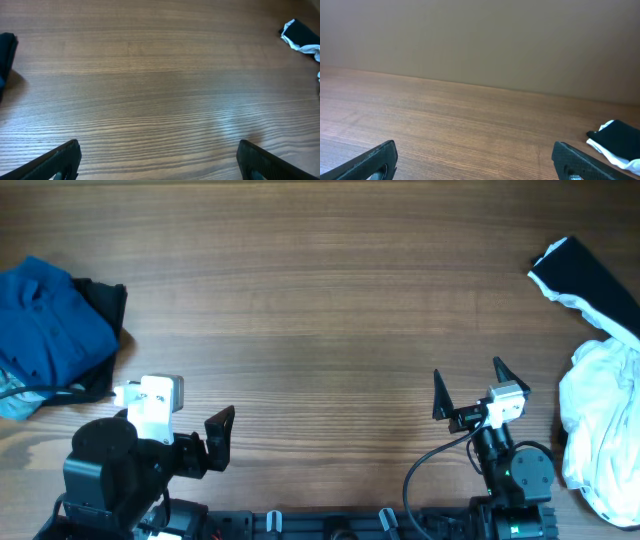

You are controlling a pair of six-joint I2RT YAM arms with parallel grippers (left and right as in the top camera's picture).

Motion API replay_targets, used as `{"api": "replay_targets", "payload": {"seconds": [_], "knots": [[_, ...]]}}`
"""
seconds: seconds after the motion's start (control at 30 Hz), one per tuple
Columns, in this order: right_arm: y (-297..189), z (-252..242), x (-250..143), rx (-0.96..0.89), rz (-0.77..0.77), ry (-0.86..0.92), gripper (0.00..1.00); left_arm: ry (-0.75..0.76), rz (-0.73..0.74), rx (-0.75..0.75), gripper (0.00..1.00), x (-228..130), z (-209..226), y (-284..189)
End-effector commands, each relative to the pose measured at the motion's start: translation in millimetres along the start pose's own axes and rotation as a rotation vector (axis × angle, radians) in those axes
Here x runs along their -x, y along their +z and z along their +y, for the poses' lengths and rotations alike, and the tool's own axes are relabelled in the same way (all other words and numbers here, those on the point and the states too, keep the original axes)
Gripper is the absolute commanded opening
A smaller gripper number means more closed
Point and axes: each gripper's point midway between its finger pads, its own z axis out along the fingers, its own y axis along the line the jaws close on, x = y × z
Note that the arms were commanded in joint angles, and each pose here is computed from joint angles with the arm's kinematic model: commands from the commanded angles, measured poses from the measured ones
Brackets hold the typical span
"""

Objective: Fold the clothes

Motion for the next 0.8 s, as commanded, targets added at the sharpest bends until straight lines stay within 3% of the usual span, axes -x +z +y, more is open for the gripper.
{"api": "replay_targets", "payload": {"seconds": [0.0,0.33,0.57,0.77], "knots": [[-0.7,0.9,3.4,0.007,-0.015,0.009,1.0,0.021,0.001,0.001,1.0,-1.2,0.3,1.0],[-0.7,0.9,3.4,0.007,-0.015,0.009,1.0,0.006,0.002,0.049,1.0,-6.4,10.1,-3.6],[-0.7,0.8,3.3,0.007,-0.015,0.009,1.0,-0.096,-0.111,0.2,1.0,-3.9,41.1,-20.2],[-0.7,0.9,3.3,0.007,-0.015,0.009,1.0,-0.1,-0.199,0.213,1.0,-25.7,51.8,-3.9]]}}
